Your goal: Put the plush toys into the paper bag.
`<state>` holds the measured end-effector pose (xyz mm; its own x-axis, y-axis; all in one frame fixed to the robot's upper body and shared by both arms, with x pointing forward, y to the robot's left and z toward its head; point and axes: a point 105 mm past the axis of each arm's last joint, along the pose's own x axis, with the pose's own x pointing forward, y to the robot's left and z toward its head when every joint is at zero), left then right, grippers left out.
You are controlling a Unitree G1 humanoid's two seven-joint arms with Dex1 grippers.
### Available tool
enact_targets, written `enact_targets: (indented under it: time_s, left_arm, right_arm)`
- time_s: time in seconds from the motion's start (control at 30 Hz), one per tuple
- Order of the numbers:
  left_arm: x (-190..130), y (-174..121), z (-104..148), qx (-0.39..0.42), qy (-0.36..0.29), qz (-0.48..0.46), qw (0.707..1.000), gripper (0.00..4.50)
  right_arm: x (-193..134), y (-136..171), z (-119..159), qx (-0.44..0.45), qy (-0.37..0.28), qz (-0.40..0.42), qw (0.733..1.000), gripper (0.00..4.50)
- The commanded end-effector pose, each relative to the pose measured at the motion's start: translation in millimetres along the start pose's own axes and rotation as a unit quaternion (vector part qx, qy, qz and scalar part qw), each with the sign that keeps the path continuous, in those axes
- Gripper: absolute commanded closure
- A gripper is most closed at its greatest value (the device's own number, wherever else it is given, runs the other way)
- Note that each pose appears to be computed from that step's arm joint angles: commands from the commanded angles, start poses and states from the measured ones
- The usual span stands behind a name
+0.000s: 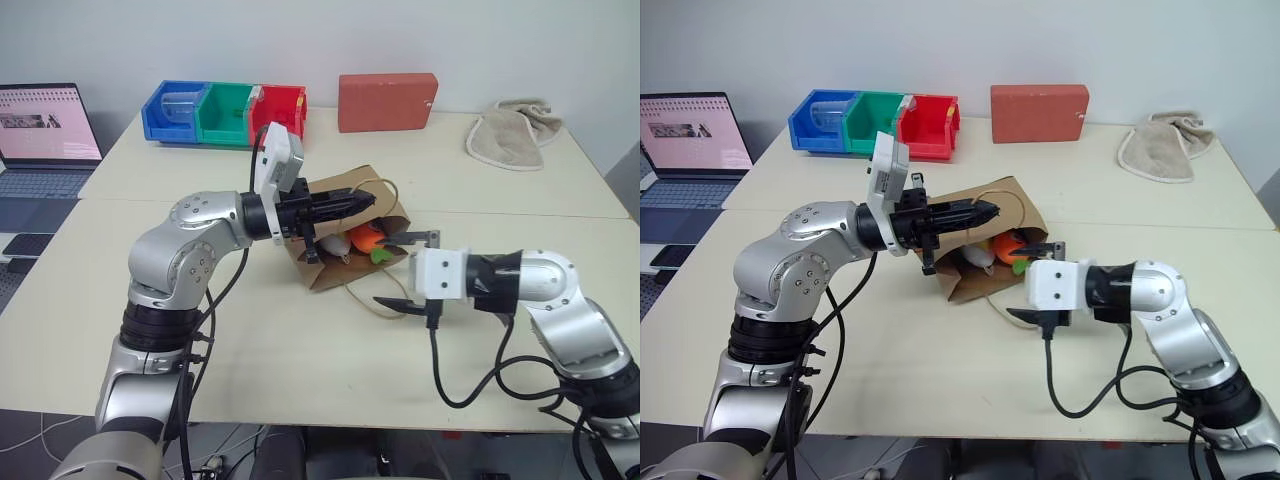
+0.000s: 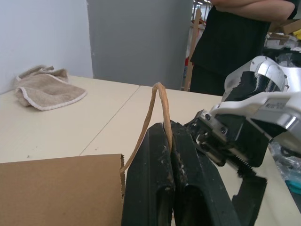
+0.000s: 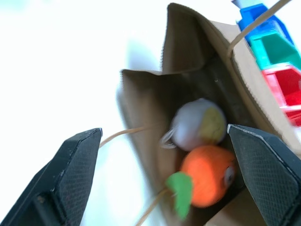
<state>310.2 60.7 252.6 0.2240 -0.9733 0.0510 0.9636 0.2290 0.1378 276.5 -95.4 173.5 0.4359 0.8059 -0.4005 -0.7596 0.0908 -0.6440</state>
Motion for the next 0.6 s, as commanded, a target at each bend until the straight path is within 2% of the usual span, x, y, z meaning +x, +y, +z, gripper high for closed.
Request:
enact_targets:
  time_s: [0.03, 0.13, 0.23, 0.37, 0.5, 0.6]
  left_arm:
    - [-1, -3, 9, 0.023, -0.010, -0.002, 1.000, 4.50]
    - [-1, -3, 9, 0.023, -0.010, -0.002, 1.000, 4.50]
    - [-1, -3, 9, 0.024, -0.009, -0.005, 1.000, 4.50]
    - [0, -4, 9, 0.027, -0.005, -0.009, 1.000, 4.50]
    - [0, -4, 10, 0.028, -0.005, -0.007, 1.000, 4.50]
    - [-2, -4, 10, 0.029, -0.004, -0.004, 1.000, 4.50]
  right_arm:
    - [-16, 1, -8, 0.079, 0.010, -0.026, 0.996, 0.03]
    - [-16, 6, -23, 0.159, 0.024, -0.050, 0.986, 0.03]
    - [-2, 10, -46, 0.277, 0.038, -0.109, 0.954, 0.03]
    - [15, 9, -64, 0.349, 0.051, -0.152, 0.923, 0.03]
    - [25, 16, -76, 0.356, 0.075, -0.147, 0.920, 0.03]
    - [31, 21, -77, 0.354, 0.079, -0.133, 0.922, 0.63]
